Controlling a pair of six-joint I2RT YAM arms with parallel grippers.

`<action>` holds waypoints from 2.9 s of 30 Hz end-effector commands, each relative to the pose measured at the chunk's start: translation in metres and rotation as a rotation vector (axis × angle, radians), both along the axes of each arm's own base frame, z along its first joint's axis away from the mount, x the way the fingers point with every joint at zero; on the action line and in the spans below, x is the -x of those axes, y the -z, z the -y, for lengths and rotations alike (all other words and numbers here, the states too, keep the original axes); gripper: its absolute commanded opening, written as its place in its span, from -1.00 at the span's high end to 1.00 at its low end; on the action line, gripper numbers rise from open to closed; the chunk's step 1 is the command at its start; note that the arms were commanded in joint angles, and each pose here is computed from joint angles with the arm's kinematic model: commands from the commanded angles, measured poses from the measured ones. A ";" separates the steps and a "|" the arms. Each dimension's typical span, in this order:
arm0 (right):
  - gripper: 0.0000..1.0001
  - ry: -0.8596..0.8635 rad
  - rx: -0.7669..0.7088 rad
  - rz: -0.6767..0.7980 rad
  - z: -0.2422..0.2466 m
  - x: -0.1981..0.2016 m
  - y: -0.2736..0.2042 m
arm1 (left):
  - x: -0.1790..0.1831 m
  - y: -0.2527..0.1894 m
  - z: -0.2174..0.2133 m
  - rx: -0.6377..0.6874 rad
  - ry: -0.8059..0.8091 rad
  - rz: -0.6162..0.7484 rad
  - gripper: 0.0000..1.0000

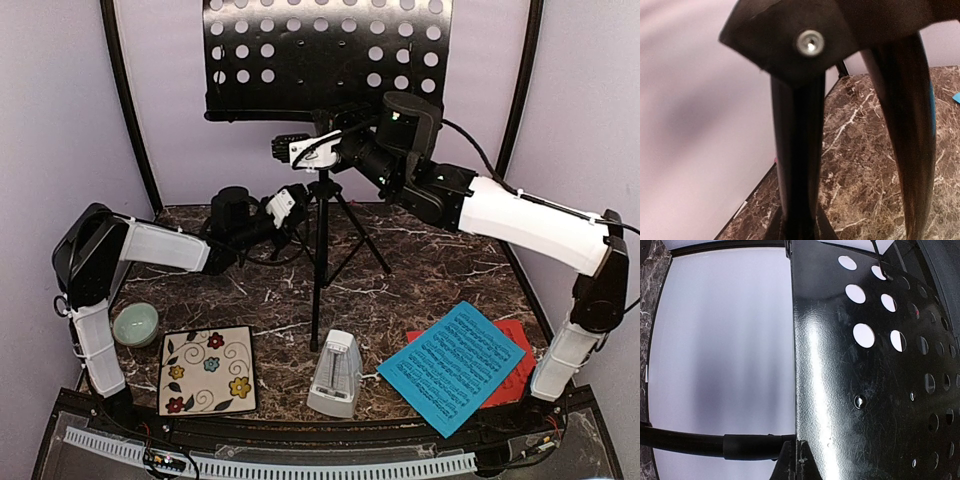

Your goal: Set up the instrument practice props

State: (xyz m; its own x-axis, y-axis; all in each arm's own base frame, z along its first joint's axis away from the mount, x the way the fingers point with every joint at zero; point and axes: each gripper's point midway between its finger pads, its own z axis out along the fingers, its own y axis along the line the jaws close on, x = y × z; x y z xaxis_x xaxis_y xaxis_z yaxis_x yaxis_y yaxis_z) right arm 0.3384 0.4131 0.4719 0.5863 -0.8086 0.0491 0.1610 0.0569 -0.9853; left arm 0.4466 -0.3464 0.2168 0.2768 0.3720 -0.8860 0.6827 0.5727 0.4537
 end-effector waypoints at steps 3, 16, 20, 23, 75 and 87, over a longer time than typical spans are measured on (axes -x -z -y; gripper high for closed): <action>1.00 -0.027 -0.401 0.257 0.051 0.038 -0.127 | 0.006 0.018 0.005 -0.040 0.042 -0.023 0.99; 0.60 -0.010 -0.378 0.252 0.052 0.034 -0.081 | 0.012 0.013 -0.004 -0.032 0.015 -0.014 0.16; 0.05 -0.022 -0.392 0.256 0.060 0.043 -0.086 | 0.019 0.000 -0.007 -0.003 0.022 0.001 0.07; -0.21 -0.034 -0.388 0.252 0.060 0.048 -0.082 | 0.023 -0.006 -0.010 0.011 0.020 0.004 -0.01; -0.95 -0.239 -0.225 -0.207 0.019 0.099 0.024 | 0.020 -0.016 -0.002 0.049 0.043 -0.078 -0.31; -0.70 -0.168 -0.370 -0.732 0.038 0.102 0.125 | 0.020 -0.017 0.002 0.022 0.063 -0.073 -0.28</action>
State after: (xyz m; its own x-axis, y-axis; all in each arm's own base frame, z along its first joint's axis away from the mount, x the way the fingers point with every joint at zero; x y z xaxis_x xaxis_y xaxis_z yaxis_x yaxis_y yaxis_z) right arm 0.2201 0.3916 0.4055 0.6703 -0.5884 -0.4521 -0.3371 0.3013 -0.8919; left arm 0.4262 -0.3417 0.2191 0.2000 0.3437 -0.9175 0.7441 0.5559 0.3704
